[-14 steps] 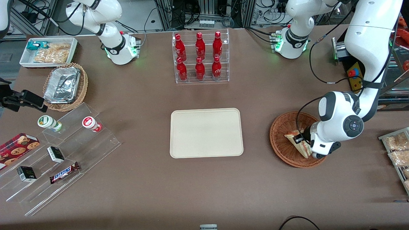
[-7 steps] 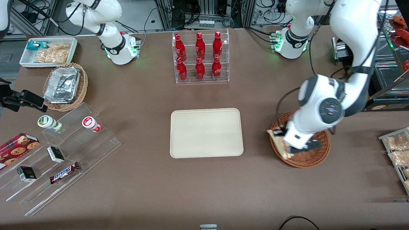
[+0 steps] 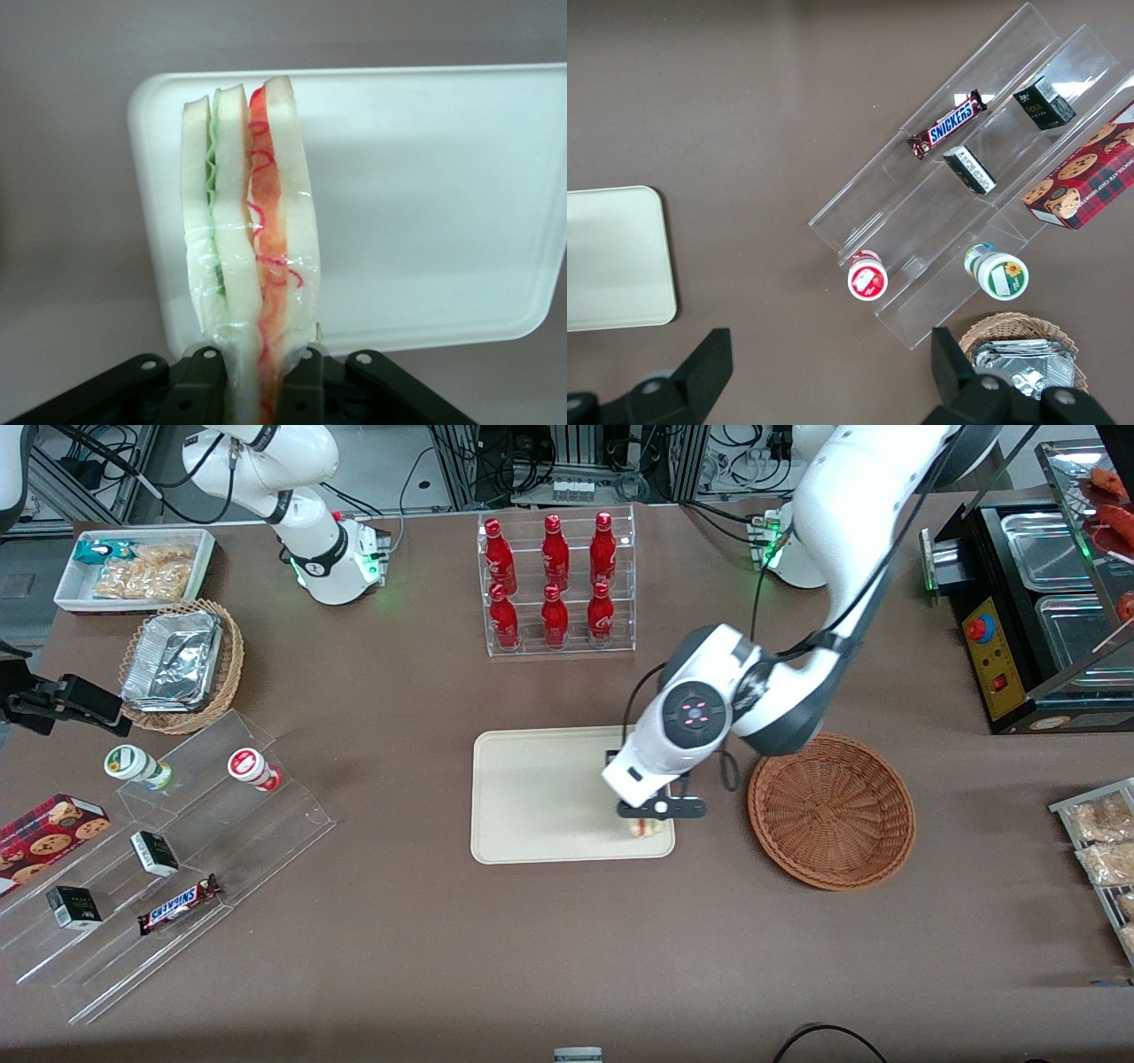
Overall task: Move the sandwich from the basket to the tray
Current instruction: 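Carry the sandwich with the left gripper over to the cream tray, then lower the sandwich onto the tray and open the left gripper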
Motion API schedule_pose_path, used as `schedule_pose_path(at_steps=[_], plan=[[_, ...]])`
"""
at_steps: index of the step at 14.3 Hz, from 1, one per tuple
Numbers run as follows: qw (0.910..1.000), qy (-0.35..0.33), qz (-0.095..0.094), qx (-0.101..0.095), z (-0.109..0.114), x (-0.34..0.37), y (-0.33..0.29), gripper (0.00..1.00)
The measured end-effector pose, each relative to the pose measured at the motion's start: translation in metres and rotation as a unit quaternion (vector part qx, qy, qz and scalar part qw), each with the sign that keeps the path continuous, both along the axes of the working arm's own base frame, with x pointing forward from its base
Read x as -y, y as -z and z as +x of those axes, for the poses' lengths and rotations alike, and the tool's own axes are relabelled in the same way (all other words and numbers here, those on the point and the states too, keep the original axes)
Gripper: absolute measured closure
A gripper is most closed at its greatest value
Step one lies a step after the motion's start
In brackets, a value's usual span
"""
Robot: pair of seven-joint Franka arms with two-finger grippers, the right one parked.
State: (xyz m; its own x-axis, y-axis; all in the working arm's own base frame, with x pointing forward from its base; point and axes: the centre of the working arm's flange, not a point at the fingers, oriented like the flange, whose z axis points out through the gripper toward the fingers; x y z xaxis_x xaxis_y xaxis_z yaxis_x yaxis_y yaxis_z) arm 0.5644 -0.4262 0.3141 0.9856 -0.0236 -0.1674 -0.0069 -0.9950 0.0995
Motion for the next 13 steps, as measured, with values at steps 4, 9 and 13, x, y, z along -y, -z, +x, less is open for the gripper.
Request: schedule_pose_path(at_steps=[4, 9, 13], plan=[[0.9999, 0.011, -0.005, 0.007, -0.007, 0.036, 0.041, 0.83], [0.9995, 0.010, 0.014, 0.026, -0.017, 0.071, 0.058, 0.56], [0.9961, 0.035, 0.043, 0.068, -0.017, 0.077, 0.056, 0.18]])
